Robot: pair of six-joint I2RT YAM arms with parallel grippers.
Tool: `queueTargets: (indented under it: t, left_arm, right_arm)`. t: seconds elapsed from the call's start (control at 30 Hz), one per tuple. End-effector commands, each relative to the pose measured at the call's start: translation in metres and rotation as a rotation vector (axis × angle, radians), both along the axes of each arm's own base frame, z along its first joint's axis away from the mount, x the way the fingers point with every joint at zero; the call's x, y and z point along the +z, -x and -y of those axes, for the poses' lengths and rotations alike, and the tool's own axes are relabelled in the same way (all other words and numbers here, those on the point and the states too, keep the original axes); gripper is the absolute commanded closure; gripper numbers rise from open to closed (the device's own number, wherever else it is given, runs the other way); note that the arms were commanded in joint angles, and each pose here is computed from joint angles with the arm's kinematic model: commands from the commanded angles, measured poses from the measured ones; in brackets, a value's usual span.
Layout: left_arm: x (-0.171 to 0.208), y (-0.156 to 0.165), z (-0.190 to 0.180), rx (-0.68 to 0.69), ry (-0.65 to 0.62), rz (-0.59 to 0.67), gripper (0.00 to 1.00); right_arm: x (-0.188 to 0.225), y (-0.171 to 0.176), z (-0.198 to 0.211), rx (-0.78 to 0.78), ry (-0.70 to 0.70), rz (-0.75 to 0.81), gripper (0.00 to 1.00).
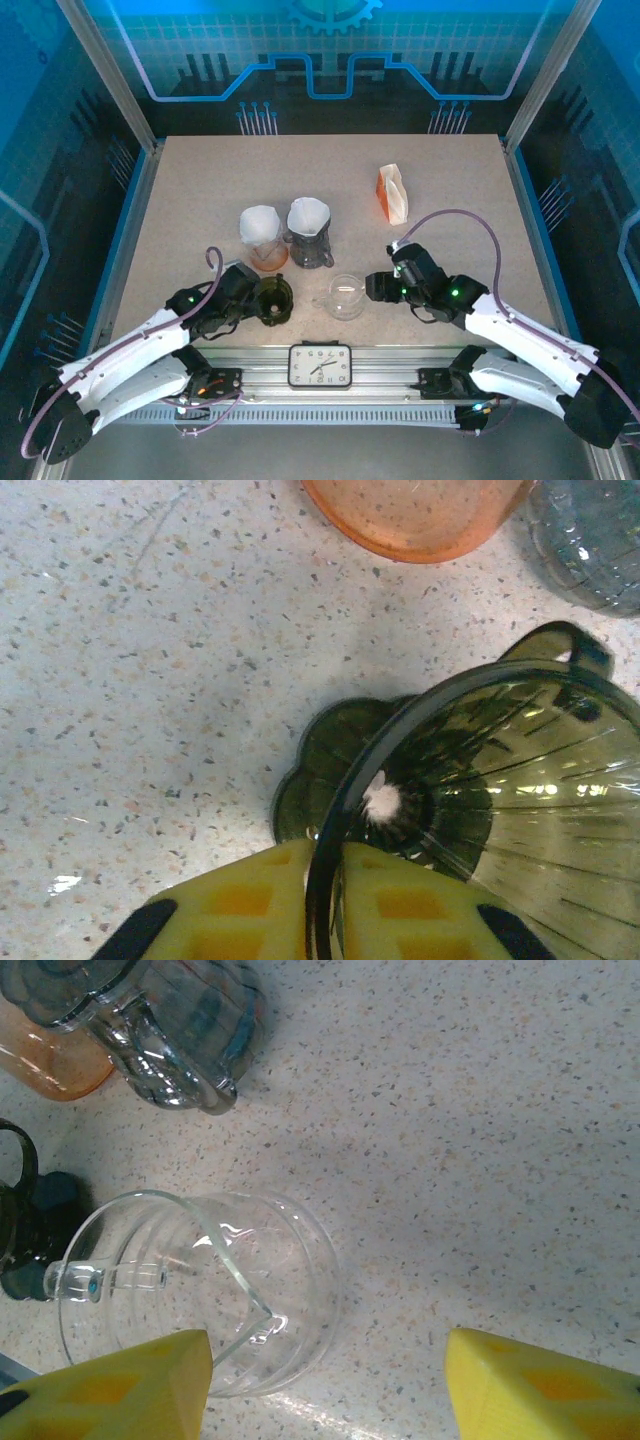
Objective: Place the coffee filter in the dripper
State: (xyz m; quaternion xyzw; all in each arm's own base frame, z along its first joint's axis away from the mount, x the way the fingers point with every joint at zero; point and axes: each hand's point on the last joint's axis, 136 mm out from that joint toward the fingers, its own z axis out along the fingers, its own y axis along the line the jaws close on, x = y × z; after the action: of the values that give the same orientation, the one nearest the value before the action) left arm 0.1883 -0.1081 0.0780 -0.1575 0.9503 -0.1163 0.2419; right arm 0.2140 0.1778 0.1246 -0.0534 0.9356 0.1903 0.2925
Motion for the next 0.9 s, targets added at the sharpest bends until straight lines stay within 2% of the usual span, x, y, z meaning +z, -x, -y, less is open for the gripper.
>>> queueTargets:
  t: [0.0, 0.2, 0.4, 0.63, 0.87]
  left_arm:
    - [0.002, 0.001, -0.003, 0.006, -0.002, 0.003, 0.88]
    - [0.006, 0.002, 0.001, -0.013, 0.017, 0.003, 1.00]
    - [0.021, 0.003, 0.007, -0.045, 0.059, 0.027, 1.00]
    - [0.060, 0.006, 0.025, -0.116, 0.179, 0.080, 1.00]
    - [0.088, 0.011, 0.041, -0.185, 0.231, 0.102, 1.00]
  right_arm:
    - [-0.008, 0.001, 0.018, -0.056, 0.056, 0.004, 0.36]
    - [-0.020, -0.002, 0.040, -0.126, 0.088, -0.004, 0.35]
    - [-0.037, -0.005, 0.054, -0.172, 0.107, -0.023, 0.37]
    - [-0.066, -0.010, 0.026, -0.090, 0.046, -0.075, 0.45]
    - [-0.080, -0.010, -0.010, -0.005, 0.014, -0.099, 0.54]
